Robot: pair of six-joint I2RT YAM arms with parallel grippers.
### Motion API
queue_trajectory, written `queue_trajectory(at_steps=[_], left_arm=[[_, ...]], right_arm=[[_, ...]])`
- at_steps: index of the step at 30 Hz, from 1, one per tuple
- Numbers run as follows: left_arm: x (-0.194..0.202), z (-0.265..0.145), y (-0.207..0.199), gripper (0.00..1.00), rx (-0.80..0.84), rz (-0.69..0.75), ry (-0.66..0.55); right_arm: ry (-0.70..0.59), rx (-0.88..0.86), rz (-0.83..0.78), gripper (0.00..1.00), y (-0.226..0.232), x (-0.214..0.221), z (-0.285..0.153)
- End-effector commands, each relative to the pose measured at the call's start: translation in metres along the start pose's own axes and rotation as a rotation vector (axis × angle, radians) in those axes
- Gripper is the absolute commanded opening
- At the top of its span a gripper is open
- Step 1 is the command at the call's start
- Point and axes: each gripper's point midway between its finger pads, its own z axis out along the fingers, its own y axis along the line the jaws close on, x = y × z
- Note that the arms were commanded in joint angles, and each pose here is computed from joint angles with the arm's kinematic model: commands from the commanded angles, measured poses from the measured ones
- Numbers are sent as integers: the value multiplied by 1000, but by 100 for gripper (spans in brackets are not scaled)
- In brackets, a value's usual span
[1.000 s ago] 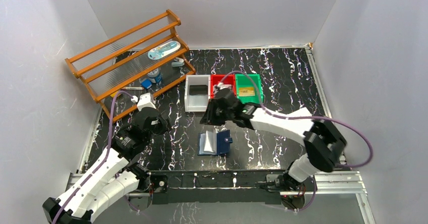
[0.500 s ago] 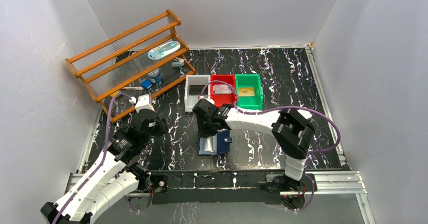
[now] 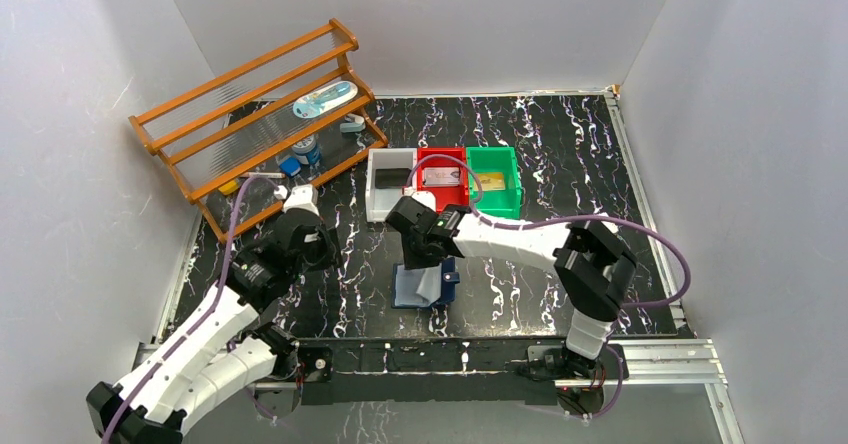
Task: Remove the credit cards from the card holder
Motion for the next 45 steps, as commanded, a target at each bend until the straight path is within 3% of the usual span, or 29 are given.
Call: queue_trajectory(at_steps=[1, 10, 17, 23, 31, 34, 38, 41, 45], left_arm=[[-21, -4, -25, 0, 84, 38, -7], [-49, 10, -53, 0, 129, 167, -4], [-70, 32, -84, 0, 193, 310, 23], [-80, 62, -98, 0, 202, 533, 86], [-102, 110, -100, 0, 155, 880, 74], [-114, 126, -94, 0, 92, 999, 55], [-130, 139, -92, 0, 49, 1149, -37], [-143, 151, -103, 0, 65, 1260, -177], [-138, 172, -110, 0, 85, 1347, -192]], right_arm=[[-66, 56, -13, 35, -18, -7, -14], [-149, -171, 23, 36, 9, -17, -36], [-180, -296, 101, 36, 0, -23, -52], [-241, -422, 141, 41, -10, -27, -72], [-325, -467, 166, 43, -28, -35, -99], [-377, -452, 192, 49, -40, -40, -108], [-447, -391, 233, 74, -60, -45, -117], [-479, -372, 276, 80, -69, -47, -125], [-518, -329, 308, 85, -83, -46, -132]])
